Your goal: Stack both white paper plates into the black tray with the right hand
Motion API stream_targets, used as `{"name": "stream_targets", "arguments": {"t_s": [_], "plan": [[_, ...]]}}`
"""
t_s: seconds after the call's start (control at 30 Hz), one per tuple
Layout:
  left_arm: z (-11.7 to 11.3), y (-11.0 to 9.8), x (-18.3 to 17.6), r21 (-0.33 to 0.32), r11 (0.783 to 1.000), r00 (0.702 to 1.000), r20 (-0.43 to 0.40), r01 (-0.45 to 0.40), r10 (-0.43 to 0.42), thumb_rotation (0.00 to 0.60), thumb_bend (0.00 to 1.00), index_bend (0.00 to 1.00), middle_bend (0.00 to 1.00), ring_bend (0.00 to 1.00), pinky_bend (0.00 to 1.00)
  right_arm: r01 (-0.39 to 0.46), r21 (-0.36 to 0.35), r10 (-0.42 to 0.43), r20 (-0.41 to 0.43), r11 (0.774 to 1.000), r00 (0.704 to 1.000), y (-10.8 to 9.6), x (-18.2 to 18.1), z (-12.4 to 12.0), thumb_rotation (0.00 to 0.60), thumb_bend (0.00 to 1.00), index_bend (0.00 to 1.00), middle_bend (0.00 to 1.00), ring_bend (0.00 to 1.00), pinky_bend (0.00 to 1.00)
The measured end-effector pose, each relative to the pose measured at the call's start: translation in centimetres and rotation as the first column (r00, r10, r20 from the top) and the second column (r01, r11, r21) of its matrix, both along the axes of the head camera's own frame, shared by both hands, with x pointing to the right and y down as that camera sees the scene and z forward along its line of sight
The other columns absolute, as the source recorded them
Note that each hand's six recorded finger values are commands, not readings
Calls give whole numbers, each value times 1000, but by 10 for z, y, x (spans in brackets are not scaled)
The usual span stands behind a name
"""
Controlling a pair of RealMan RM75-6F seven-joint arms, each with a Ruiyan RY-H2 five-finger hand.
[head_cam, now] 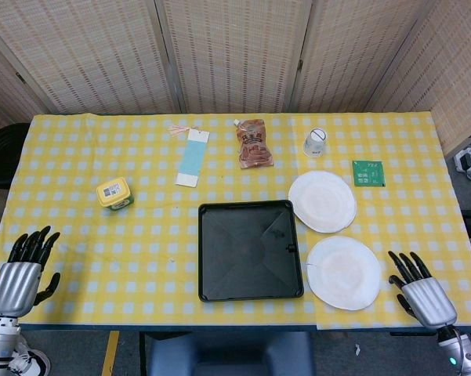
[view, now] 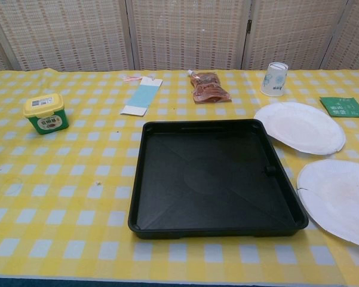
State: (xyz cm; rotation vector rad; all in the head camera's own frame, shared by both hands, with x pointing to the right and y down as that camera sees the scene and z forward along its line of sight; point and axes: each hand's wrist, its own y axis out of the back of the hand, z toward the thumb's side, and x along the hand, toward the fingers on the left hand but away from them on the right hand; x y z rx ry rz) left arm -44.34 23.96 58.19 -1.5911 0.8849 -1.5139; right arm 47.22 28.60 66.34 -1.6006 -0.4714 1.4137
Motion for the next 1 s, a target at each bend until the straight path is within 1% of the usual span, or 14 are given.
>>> {"name": "stream_targets", "arguments": {"t_s": [0.23,0.47,0.67,0.8,1.0], "plan": [[2,1,2,-7,1000,1000,-2,-8,8,600,463,0,0,0,0,28,31,-27,-21,999,999,-3,-4,7,600,425,351,0,0,0],[1,1,2,-3,1000,1000,2,-5,5,600,463,0,0,0,0,100,38,-98,-58,994,994,-4,-8,15,600,425,333,0,0,0],[3,1,3,-10,1000,1000,5,-8,8,600,463,0,0,0,0,124,58,-121,-59,991,991,-4,-17,22,600,425,329,0,0,0],[3,1,2,-7,1000,1000,8,-6,6,600,463,0,0,0,0,151,59,-148,-62,987,987,-3,-22,25,600,425,329,0,0,0],[3,1,2,-7,1000,1000,10,-7,7,600,463,0,0,0,0,168,57,-165,-56,984,985,-2,-28,30,600,425,329,0,0,0]]}}
